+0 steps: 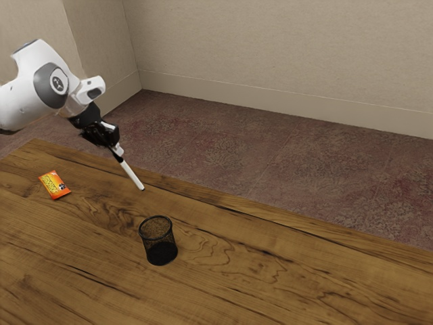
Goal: Take the marker out of the pen holder and place it to the left of the pen holder.
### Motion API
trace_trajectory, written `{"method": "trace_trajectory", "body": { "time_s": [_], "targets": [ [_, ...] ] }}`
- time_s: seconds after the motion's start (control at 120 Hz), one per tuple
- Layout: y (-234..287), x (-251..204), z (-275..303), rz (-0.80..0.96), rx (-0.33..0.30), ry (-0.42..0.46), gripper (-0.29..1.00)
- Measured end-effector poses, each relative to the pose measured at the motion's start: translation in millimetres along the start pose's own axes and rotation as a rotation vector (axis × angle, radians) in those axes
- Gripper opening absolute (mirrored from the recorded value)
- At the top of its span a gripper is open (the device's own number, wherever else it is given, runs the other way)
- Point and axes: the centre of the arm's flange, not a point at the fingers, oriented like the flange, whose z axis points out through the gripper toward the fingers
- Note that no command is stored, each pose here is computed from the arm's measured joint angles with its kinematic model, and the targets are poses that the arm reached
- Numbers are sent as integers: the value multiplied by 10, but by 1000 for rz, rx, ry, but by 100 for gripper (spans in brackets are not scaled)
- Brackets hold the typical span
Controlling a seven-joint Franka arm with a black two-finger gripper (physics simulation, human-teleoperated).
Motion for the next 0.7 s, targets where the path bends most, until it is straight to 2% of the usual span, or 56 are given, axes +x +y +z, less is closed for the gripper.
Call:
{"method": "trace_trajectory", "body": {
  "time_s": [0.1,0.267,0.375,0.467,0.508,0.55,0.6,0.7],
  "targets": [
    [-198,143,160,32,-27,18,-8],
    [-185,113,143,137,-75,48,29],
    [-257,-205,-348,177,-95,121,46],
    [-268,-643,-967,235,-96,210,54],
    [-120,-740,-1181,302,-95,233,57],
    [85,-760,-1273,387,-97,210,60],
    [487,-691,-1314,515,-81,129,62],
    [1738,-544,-1421,749,-40,-23,65]
  ]
}}
